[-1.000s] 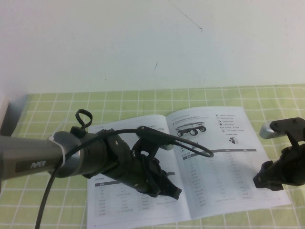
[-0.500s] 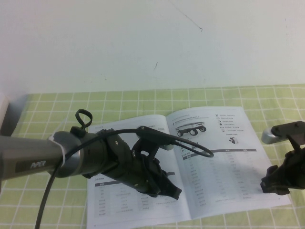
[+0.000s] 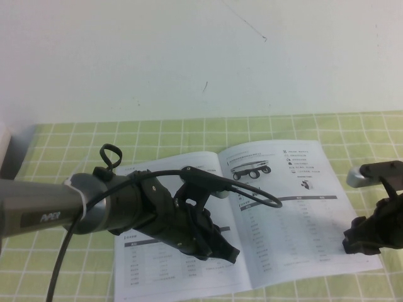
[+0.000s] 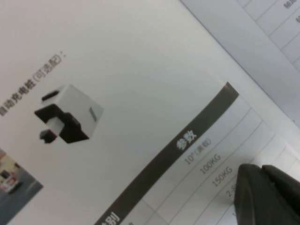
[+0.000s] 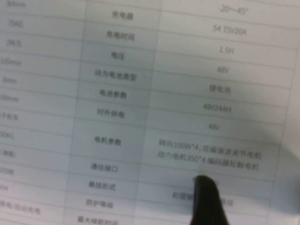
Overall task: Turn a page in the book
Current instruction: Open the closed book
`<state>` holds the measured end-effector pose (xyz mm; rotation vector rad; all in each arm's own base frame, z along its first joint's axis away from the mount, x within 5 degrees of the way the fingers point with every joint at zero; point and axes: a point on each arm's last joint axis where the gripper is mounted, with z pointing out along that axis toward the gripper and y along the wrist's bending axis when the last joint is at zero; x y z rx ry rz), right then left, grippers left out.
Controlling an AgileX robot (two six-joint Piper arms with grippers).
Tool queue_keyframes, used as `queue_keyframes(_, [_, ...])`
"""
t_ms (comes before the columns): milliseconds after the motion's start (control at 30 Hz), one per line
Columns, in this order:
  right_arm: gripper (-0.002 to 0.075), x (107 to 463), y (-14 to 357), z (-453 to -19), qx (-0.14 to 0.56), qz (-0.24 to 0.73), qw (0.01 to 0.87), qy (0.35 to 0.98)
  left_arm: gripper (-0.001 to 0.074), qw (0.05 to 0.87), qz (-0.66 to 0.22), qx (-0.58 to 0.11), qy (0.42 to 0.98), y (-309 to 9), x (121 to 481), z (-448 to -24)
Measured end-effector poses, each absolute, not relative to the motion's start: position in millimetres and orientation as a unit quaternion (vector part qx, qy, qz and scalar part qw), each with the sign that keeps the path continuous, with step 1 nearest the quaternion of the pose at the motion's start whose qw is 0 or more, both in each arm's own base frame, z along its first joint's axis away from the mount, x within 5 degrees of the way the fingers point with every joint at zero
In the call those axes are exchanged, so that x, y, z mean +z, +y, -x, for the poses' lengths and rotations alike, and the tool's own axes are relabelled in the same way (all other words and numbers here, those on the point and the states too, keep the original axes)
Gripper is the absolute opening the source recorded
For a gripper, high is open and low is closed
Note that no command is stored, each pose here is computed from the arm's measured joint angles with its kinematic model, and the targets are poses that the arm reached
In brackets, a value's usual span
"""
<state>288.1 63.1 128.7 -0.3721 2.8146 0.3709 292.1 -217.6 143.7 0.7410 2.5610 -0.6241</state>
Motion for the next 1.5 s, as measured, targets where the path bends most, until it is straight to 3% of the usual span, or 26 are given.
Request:
queue_keyframes(700, [0.0407,129,70,-293,0.173,0.113,0.152,0.967,-0.0004,0.201,-0.266,-0.223,0.916,-218,144,-292])
queue_keyframes(1500, [0.0325,129,80,-292,0.224,0.109,0.149,0.957,-0.0004,0.2,-0.267,-0.223,0.916,-218,144,-292])
